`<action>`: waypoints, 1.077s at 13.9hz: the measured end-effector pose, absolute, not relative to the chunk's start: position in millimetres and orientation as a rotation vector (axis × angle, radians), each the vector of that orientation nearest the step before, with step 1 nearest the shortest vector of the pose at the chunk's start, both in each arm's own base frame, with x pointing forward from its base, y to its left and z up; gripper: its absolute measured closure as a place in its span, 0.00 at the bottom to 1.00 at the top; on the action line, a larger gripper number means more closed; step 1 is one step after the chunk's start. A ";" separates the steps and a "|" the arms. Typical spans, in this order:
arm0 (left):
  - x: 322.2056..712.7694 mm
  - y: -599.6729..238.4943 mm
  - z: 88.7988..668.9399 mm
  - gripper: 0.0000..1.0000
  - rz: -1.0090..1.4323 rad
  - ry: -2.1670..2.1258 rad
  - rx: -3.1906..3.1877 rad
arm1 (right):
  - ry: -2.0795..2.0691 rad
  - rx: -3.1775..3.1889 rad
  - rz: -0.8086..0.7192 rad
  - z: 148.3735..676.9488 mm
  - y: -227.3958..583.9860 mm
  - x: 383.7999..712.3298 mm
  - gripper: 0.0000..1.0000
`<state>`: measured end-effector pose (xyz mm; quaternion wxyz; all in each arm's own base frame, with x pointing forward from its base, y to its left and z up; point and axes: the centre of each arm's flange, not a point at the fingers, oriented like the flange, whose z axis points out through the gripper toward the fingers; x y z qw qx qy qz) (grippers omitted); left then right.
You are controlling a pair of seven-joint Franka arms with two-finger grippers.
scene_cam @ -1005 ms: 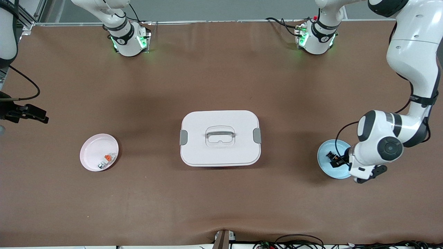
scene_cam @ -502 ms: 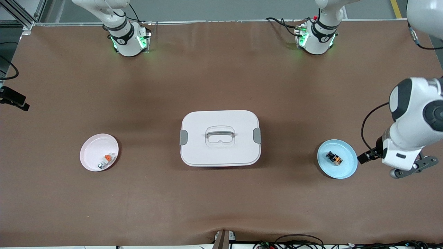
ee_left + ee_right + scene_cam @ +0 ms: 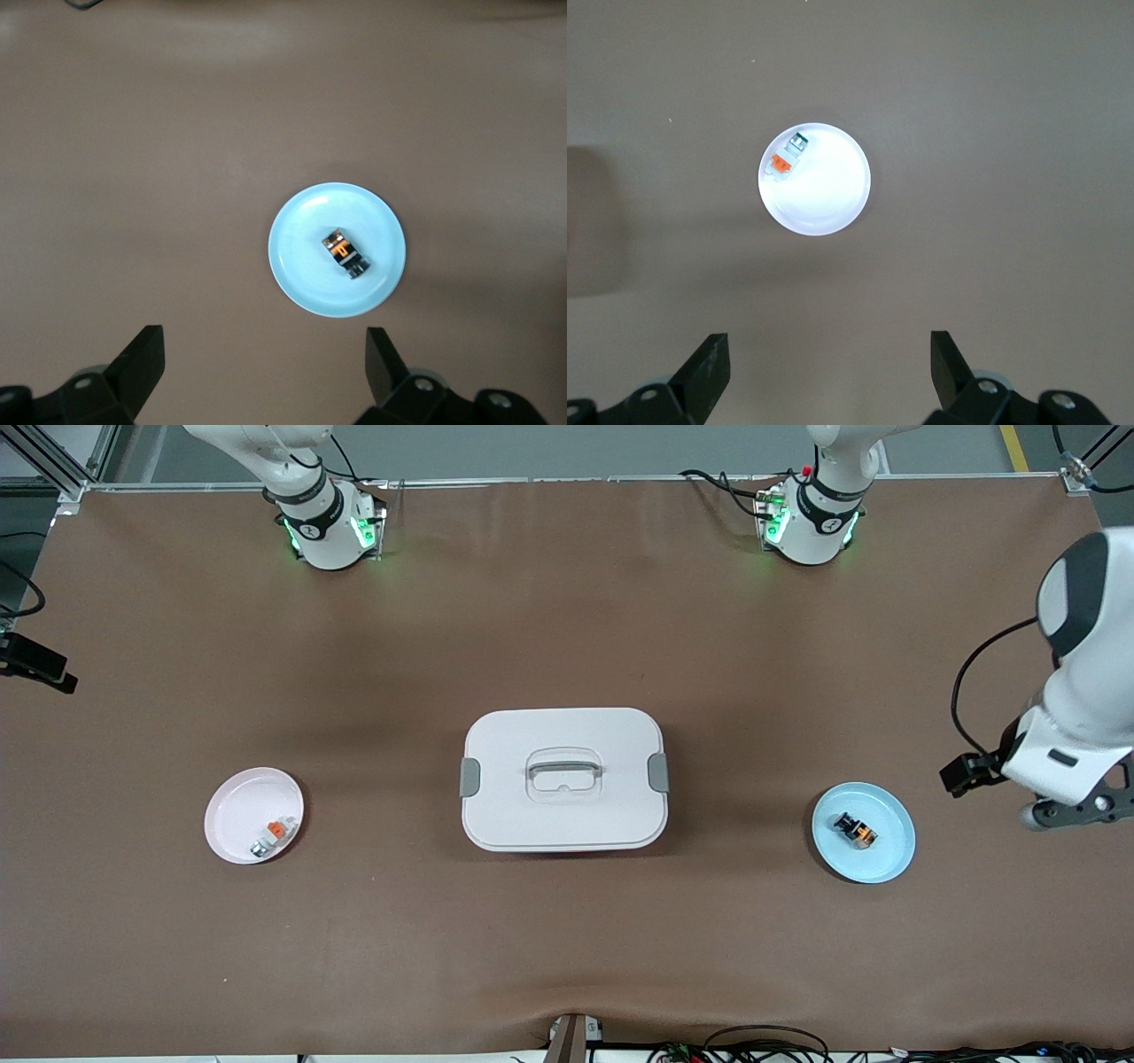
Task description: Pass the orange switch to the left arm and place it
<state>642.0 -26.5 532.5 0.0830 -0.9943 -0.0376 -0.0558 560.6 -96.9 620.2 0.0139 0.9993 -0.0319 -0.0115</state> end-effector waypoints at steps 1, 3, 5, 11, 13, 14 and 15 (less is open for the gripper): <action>635.3 -18.3 548.4 0.00 -0.177 -0.080 -2.989 | -0.099 3.113 -0.052 624.0 -96.1 558.4 0.00; 621.1 -2.8 574.3 0.00 -0.178 -0.034 -3.020 | -0.094 3.119 -0.060 628.8 -92.1 557.0 0.00; 609.0 3.6 592.8 0.00 -0.179 -0.014 -3.051 | -0.131 3.148 -0.048 633.7 -87.5 555.9 0.00; 570.9 -32.4 622.3 0.00 -0.137 0.104 -3.097 | -0.119 3.175 -0.036 640.9 -73.0 553.3 0.00; 554.7 -33.3 625.4 0.00 -0.130 0.107 -3.112 | -0.106 3.176 -0.035 641.4 -68.0 553.8 0.00; 546.0 -34.2 626.7 0.00 -0.127 0.112 -3.115 | -0.107 3.176 -0.033 642.0 -68.1 553.5 0.00; 537.4 -36.6 628.1 0.00 -0.120 0.120 -3.116 | -0.111 3.176 -0.038 642.6 -68.4 552.5 0.00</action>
